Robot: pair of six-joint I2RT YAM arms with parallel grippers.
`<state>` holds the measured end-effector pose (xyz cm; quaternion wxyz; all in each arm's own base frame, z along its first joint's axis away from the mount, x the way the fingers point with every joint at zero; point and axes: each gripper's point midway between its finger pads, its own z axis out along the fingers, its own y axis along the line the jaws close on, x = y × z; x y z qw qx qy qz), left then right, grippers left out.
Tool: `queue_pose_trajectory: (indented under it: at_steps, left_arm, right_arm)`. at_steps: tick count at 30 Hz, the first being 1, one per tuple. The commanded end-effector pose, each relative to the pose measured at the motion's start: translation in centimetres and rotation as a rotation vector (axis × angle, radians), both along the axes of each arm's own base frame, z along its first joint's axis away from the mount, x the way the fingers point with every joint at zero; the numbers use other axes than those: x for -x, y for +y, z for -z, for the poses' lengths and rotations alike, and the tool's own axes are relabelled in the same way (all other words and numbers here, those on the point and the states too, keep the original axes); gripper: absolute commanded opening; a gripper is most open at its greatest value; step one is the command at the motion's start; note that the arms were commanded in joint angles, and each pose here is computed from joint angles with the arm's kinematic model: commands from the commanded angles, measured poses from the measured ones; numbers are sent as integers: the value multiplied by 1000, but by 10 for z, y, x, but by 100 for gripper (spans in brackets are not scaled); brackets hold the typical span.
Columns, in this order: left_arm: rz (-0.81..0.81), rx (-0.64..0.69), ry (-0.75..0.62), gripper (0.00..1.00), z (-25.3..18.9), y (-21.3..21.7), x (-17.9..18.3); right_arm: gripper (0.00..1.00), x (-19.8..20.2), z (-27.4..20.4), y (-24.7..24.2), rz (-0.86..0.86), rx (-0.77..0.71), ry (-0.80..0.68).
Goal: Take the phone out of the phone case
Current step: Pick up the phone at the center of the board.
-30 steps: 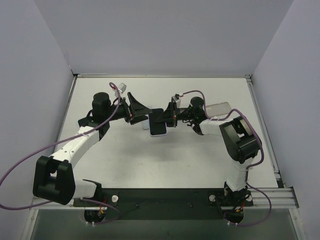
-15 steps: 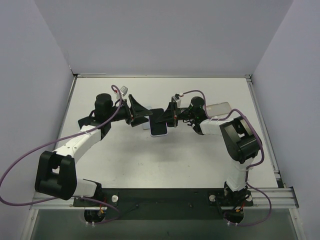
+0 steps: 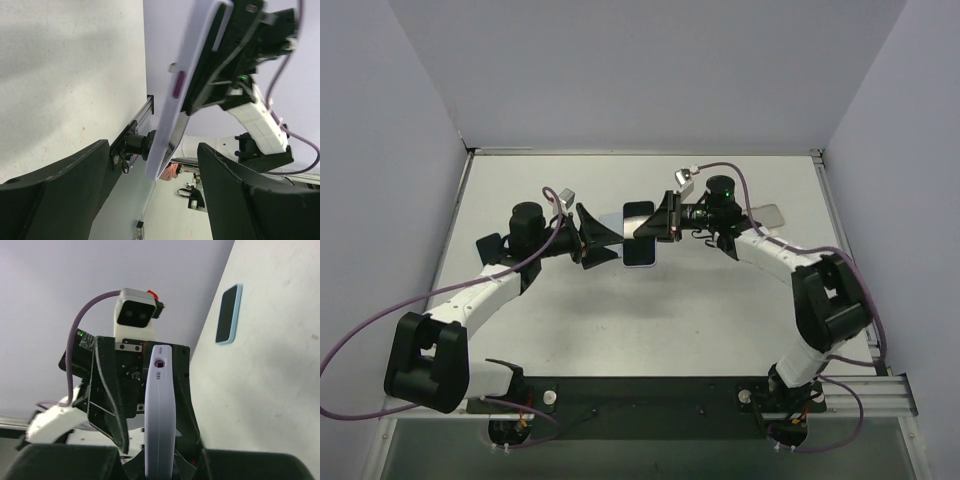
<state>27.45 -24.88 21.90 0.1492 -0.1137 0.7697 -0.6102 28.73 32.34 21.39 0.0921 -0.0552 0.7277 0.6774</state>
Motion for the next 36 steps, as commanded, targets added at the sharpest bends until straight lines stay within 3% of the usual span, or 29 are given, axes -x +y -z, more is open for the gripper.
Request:
queue_pose_trajectory:
  at_steps: [1,17,26,30,31,36]
  left_arm:
    - [-11,39,-97,82,-26,1,-4]
    - [119,174,-281,85,-57,-21,7]
    - [143,166,-320,81,-56,-28,15]
    - [142,167,-321,73,-57,-29,17]
    - [136,168,-320,65,-56,-29,16]
    - [112,182,-296,51,-57,-29,11]
  right_arm:
    - [0,7,-24,-11,4,251,-444]
    - [0,0,-49,-2,15,52,-355]
    - [0,-10,-69,9,34,-87,-271]
    - [0,-12,-70,10,39,-94,-277]
    - [0,-12,-70,11,39,-94,-277]
    - [0,-10,-72,13,26,-104,-281]
